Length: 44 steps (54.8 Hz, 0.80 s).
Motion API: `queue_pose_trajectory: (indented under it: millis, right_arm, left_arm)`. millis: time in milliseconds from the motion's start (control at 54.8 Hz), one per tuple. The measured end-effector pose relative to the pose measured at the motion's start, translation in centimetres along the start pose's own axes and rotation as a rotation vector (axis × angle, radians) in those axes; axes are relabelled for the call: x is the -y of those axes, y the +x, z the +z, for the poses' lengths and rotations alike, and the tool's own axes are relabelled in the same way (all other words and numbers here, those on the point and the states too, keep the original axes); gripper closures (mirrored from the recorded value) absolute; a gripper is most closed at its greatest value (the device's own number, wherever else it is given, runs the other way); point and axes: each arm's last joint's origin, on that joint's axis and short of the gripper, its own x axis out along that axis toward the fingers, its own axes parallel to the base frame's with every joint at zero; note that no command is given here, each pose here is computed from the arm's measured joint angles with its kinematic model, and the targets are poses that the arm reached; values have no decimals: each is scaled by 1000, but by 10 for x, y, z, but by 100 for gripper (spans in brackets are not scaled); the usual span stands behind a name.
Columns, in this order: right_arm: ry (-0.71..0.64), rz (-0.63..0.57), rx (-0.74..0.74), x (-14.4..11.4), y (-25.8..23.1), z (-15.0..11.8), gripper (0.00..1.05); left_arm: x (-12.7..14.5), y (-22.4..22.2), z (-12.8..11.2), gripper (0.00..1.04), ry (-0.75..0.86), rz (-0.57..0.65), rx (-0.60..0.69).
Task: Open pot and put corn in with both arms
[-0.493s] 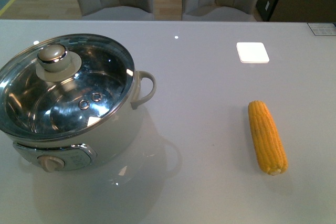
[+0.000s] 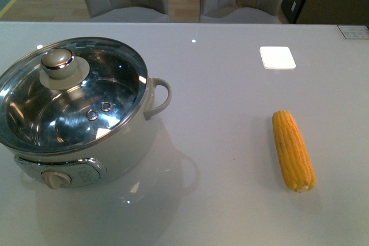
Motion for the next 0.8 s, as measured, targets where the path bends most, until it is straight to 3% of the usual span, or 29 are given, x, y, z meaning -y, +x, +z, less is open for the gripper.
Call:
queue_pose_trajectory:
  millis: [457, 621, 803]
  right_arm:
    - [0, 0, 0, 0, 0, 0, 9]
    - [0, 0, 1, 0, 0, 0, 9]
    - [0, 0, 1, 0, 0, 0, 9]
  left_arm:
    - [0, 0, 0, 7, -2, 6, -3]
    - [0, 1, -7, 7, -44, 232, -406]
    - [1, 8, -10, 7, -84, 228, -465]
